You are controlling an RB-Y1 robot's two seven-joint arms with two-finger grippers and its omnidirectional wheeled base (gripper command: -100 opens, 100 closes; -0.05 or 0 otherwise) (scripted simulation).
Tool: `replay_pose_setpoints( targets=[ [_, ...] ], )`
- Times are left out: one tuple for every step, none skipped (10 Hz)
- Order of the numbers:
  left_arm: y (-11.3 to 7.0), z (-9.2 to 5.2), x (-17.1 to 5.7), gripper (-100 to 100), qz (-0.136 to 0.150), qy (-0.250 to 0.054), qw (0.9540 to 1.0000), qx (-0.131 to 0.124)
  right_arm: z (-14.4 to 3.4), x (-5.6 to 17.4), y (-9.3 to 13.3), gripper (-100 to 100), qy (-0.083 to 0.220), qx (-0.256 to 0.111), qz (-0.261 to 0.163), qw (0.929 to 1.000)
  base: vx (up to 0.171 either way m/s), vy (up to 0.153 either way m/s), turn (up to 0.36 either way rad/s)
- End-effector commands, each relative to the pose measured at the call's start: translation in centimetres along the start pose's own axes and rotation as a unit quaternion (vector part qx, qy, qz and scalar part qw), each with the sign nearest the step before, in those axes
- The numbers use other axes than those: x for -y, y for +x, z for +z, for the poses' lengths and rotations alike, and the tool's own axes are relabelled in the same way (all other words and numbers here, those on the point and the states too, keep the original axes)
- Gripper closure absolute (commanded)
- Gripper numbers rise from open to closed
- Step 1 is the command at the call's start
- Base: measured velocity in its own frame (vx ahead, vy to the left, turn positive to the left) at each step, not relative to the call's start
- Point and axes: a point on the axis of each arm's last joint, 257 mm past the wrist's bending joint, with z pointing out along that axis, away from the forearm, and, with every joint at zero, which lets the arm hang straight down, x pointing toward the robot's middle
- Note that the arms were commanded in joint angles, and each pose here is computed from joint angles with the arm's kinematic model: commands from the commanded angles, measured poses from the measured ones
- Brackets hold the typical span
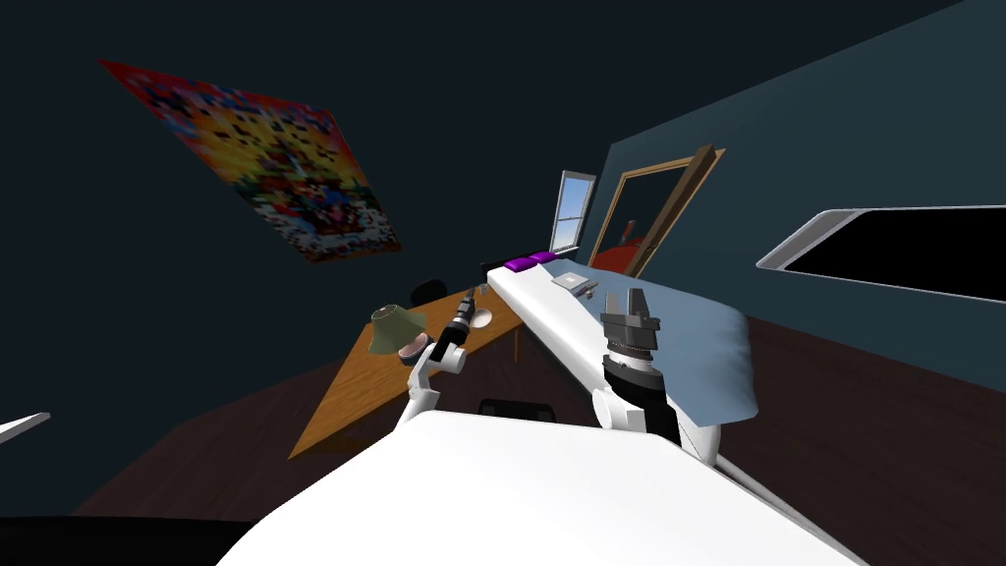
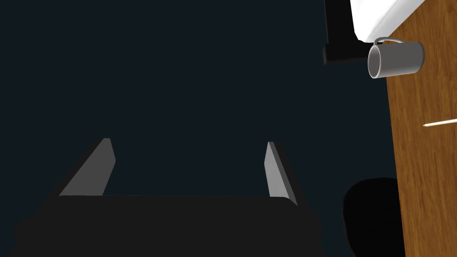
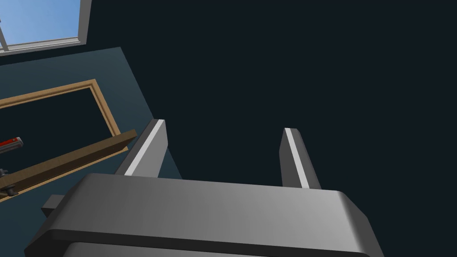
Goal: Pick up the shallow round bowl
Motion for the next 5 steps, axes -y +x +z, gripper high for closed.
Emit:
replay_pose_setpoints(
  targets=[
    [0.2, 0.7, -1.5, -100, 0.001, -0.026, 0.9997, -0.004, 0.0, 0.0, 0.0, 0, 0.000, 0.000, 0.000, 1.0000, -0.019, -0.006, -0.045],
    [0.5, 1.5, -2.6, -100, 0.002, -0.042, 0.9991, -0.008, 0.0, 0.0, 0.0, 0, 0.000, 0.000, 0.000, 1.0000, -0.024, -0.006, -0.077],
    [0.6, 1.4, -3.3, -100, 0.002, -0.055, 0.9984, -0.009, 0.0, 0.0, 0.0, 0, 0.000, 0.000, 0.000, 1.0000, -0.019, -0.005, -0.044],
    [0.9, 2.2, -4.3, -100, 0.002, -0.070, 0.9974, -0.014, 0.0, 0.0, 0.0, 0, 0.000, 0.000, 0.000, 1.0000, -0.021, -0.008, -0.086],
    [1.0, 2.0, -5.1, -100, 0.003, -0.085, 0.9963, -0.015, 0.0, 0.0, 0.0, 0, 0.000, 0.000, 0.000, 1.0000, -0.016, -0.010, -0.043]
  ],
)
